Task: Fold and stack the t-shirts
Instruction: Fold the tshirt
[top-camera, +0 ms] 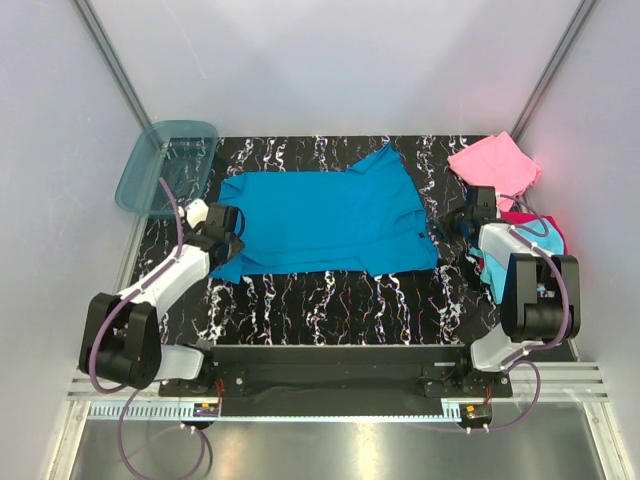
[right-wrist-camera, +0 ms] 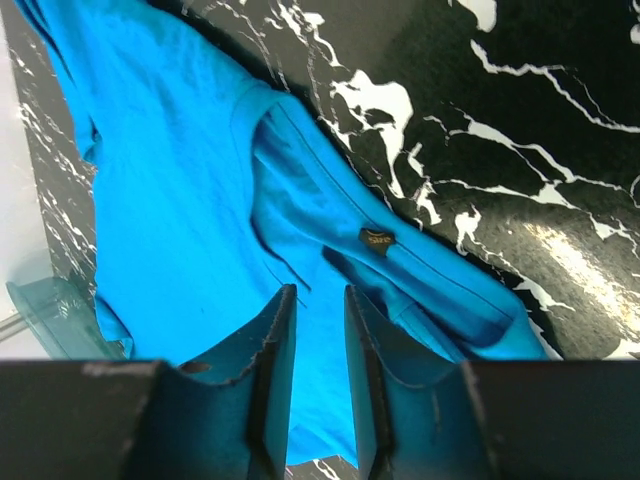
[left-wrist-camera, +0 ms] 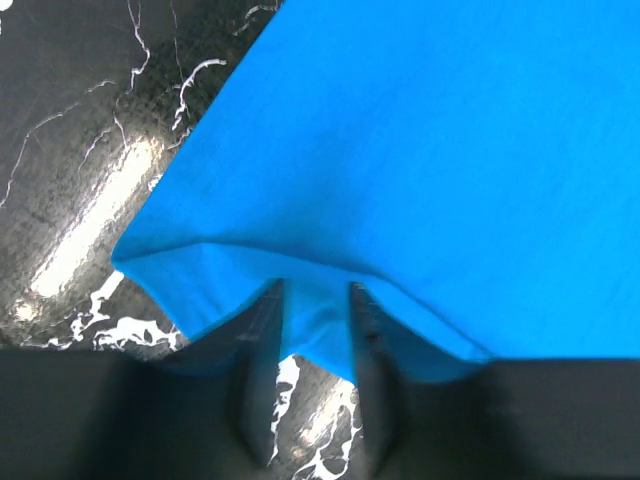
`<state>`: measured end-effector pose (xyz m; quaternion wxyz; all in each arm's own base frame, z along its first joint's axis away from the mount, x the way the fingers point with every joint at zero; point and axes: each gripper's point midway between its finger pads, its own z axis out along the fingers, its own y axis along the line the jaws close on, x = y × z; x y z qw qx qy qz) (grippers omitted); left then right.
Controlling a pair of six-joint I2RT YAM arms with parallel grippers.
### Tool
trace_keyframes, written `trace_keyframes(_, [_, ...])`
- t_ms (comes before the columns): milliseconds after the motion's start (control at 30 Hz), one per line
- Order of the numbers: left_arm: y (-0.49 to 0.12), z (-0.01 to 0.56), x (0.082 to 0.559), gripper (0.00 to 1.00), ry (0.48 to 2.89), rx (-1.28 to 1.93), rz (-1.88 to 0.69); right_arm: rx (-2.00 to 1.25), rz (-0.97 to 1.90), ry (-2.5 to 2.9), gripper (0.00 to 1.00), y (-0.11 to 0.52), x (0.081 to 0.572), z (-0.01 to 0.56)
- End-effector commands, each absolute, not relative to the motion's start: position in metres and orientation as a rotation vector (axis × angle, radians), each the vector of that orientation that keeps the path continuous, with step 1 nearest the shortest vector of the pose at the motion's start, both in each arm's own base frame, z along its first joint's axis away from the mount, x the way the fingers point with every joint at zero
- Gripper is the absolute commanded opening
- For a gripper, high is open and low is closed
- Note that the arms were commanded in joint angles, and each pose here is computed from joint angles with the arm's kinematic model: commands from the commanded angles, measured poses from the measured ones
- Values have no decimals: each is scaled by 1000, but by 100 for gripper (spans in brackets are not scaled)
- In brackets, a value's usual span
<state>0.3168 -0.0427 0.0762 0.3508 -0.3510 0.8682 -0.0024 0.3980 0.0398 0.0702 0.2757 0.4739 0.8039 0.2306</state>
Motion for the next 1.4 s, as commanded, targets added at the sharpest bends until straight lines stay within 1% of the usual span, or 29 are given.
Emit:
trace_keyframes(0, [-38,101,340,42,2144,-921,-16,1188,624,2034,33,29,421,113])
trace_keyframes(100, [-39,111,340,48,2123,-916,-39,1133,645,1952,34,27,418,147])
trace_keyframes(133, [-40,117,341,49,2113,-910,-51,1115,660,1931,34,28,416,157])
trace_keyframes(167, [-40,121,341,49,2108,-906,-62,1084,685,1886,34,29,412,178])
trace_keyframes(300, [-45,137,329,49,2091,-884,-133,1000,779,1834,34,42,395,214])
trace_keyframes(400, [-55,126,310,49,2118,-882,-186,976,807,1852,34,53,379,210])
trace_keyframes(467, [-67,125,299,49,2122,-850,-222,974,802,1889,34,58,368,193])
trace_keyframes(533, [-73,111,284,49,2148,-844,-230,980,786,1925,34,59,359,175])
trace_keyframes(633, [-75,87,268,49,2187,-859,-213,971,764,1943,34,58,347,163])
trace_keyframes(833, [-68,59,245,49,2222,-883,-182,935,735,1935,34,55,335,165])
trace_keyframes(1200, [-59,60,258,49,2200,-843,-80,905,731,1937,32,56,315,163])
trace_keyframes(1367, [-63,49,263,49,2232,-834,-61,890,735,1915,31,56,309,174])
